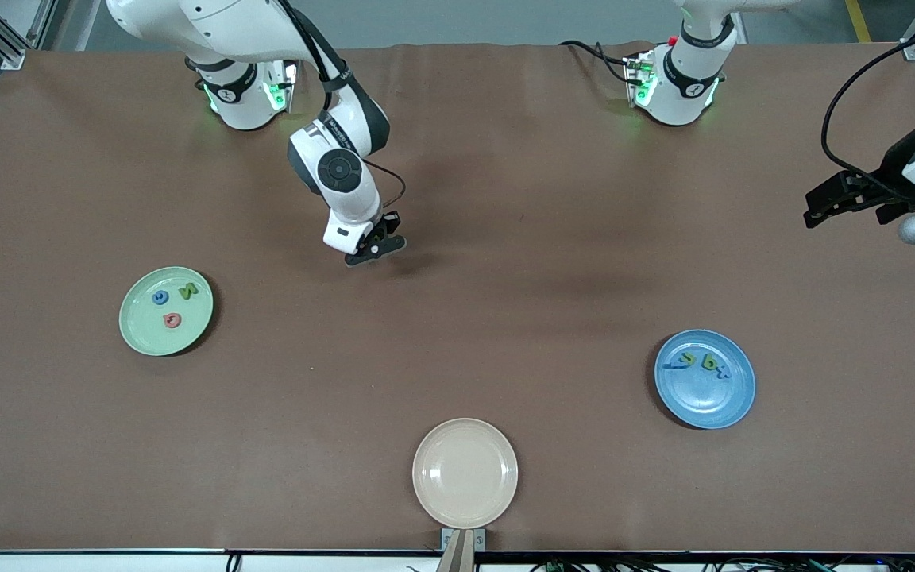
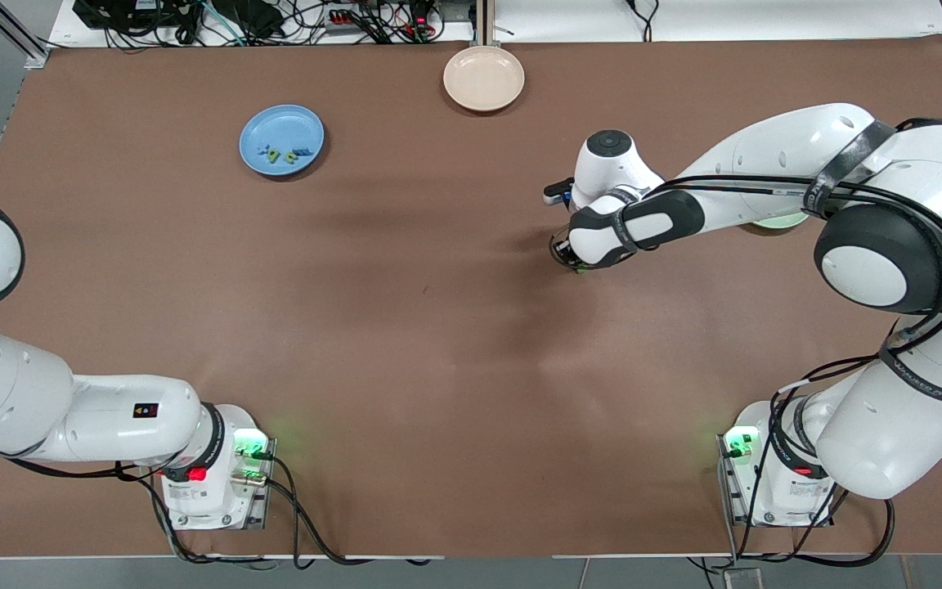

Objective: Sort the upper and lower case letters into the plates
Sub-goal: 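Carry the B to the green plate and release it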

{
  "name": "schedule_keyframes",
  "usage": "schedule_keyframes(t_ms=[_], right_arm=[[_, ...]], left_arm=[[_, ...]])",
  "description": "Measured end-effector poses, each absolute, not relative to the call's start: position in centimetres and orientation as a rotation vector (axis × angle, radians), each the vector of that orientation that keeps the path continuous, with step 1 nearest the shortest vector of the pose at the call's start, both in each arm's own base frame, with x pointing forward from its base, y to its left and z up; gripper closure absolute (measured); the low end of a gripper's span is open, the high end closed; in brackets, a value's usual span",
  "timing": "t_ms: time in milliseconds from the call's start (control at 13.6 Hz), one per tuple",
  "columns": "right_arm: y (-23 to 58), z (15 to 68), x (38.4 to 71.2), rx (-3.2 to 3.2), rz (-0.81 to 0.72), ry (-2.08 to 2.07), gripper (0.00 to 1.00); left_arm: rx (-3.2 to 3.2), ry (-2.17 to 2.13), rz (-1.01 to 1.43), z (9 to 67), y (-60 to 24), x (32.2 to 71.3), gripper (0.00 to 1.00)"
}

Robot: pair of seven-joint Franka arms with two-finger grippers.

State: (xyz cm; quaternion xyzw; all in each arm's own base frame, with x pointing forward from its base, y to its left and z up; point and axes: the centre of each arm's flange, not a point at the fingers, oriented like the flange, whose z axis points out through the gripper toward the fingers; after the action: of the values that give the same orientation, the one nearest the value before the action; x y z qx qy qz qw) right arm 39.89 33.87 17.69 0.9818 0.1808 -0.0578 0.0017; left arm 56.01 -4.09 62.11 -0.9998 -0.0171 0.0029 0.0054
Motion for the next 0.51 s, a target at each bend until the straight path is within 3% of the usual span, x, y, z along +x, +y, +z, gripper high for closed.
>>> schedule_keyframes(t_ms=[294,514], right_arm=[[33.4,20.1,40.2,3.071,-0.254,0.454,0.72],[27.2,29.8,43.8,3.086,-0.317,0.416,0.72]], left_arm=[[-3.13,-0.053,0.007,62.1,-4.1,56.0,0.0],[-3.13,-0.054,0.007,62.1,-4.1,56.0,0.0]])
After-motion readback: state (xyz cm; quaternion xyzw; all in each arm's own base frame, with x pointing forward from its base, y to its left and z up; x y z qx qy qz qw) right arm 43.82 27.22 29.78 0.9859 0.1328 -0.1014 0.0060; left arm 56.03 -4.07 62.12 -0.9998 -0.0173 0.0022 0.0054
